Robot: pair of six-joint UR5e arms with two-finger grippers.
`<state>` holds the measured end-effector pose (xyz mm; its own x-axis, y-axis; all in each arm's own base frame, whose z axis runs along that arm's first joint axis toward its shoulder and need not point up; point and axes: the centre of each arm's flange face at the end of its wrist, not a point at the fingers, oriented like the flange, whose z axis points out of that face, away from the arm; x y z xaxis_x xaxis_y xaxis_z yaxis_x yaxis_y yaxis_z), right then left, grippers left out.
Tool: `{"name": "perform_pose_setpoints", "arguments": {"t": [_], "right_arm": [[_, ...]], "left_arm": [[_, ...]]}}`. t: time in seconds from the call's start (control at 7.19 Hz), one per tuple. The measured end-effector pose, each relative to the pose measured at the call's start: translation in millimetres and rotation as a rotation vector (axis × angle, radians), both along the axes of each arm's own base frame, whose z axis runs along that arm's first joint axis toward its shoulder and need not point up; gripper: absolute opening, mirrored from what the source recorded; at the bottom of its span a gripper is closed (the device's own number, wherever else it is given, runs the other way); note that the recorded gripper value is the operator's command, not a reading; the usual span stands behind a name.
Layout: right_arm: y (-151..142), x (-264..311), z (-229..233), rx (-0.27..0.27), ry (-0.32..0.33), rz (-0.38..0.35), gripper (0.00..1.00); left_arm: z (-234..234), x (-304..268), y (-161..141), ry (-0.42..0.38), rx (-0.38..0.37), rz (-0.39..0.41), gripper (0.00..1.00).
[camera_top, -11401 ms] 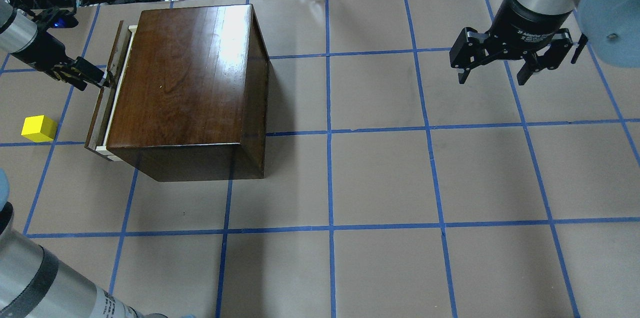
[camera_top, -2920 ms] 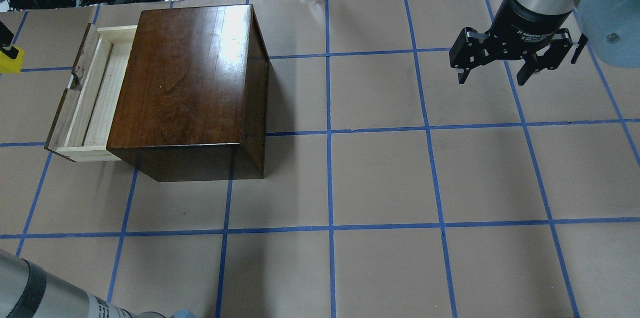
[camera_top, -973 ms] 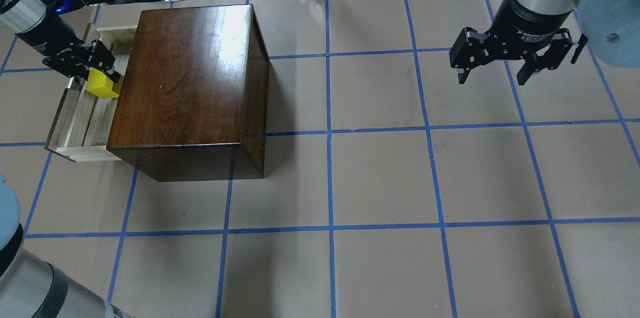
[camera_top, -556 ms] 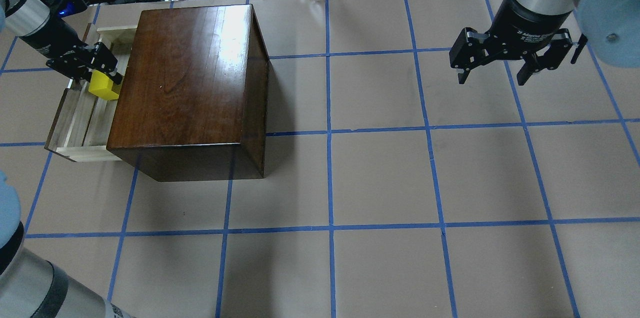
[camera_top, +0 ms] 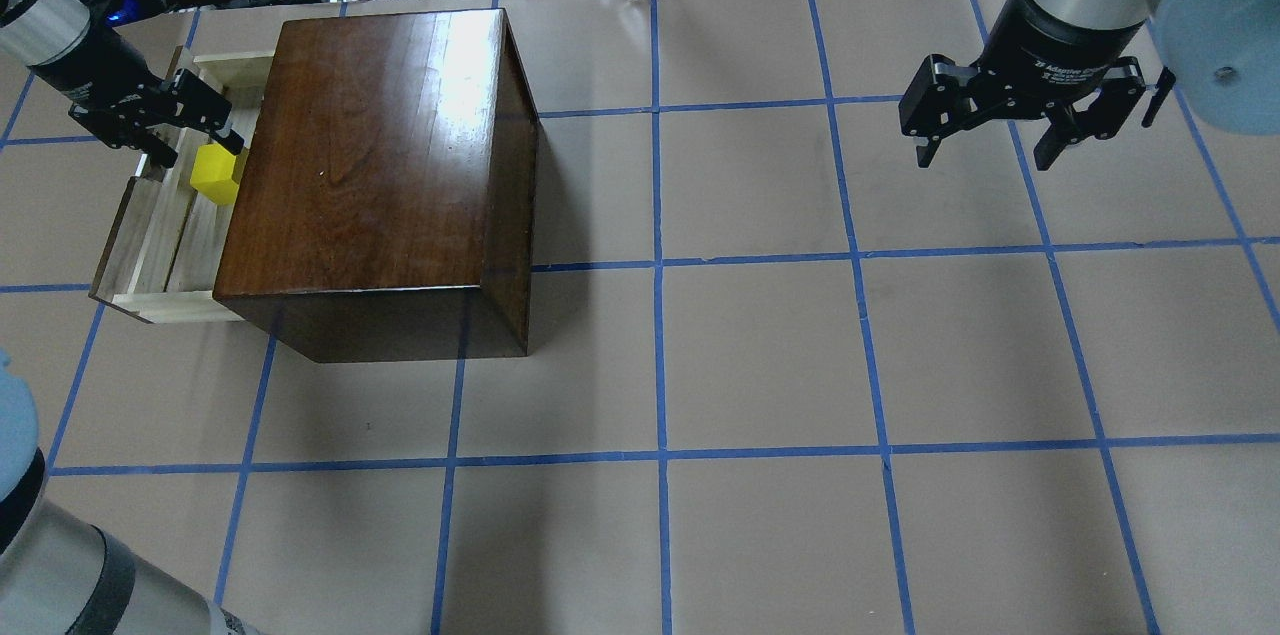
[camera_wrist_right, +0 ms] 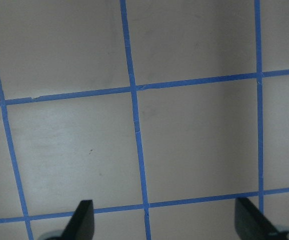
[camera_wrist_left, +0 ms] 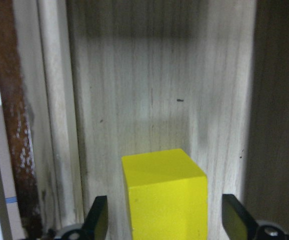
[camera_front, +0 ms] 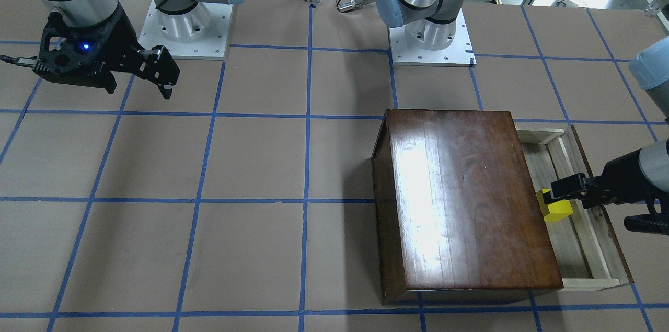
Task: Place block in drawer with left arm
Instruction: 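Open the left gripper and raise it away from the drawer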
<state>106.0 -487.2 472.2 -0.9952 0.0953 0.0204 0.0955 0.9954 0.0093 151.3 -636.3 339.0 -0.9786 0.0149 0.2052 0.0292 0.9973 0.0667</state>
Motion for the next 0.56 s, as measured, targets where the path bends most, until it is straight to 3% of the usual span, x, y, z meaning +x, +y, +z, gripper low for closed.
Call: {"name": "perform_pose_setpoints", "arguments": {"t": [0.56], "right_arm": [[0, 0, 0, 0.0, 0.0, 0.0, 1.0]], "left_arm": [[47, -6, 6, -0.096, -0.011, 0.019, 1.0]]}}
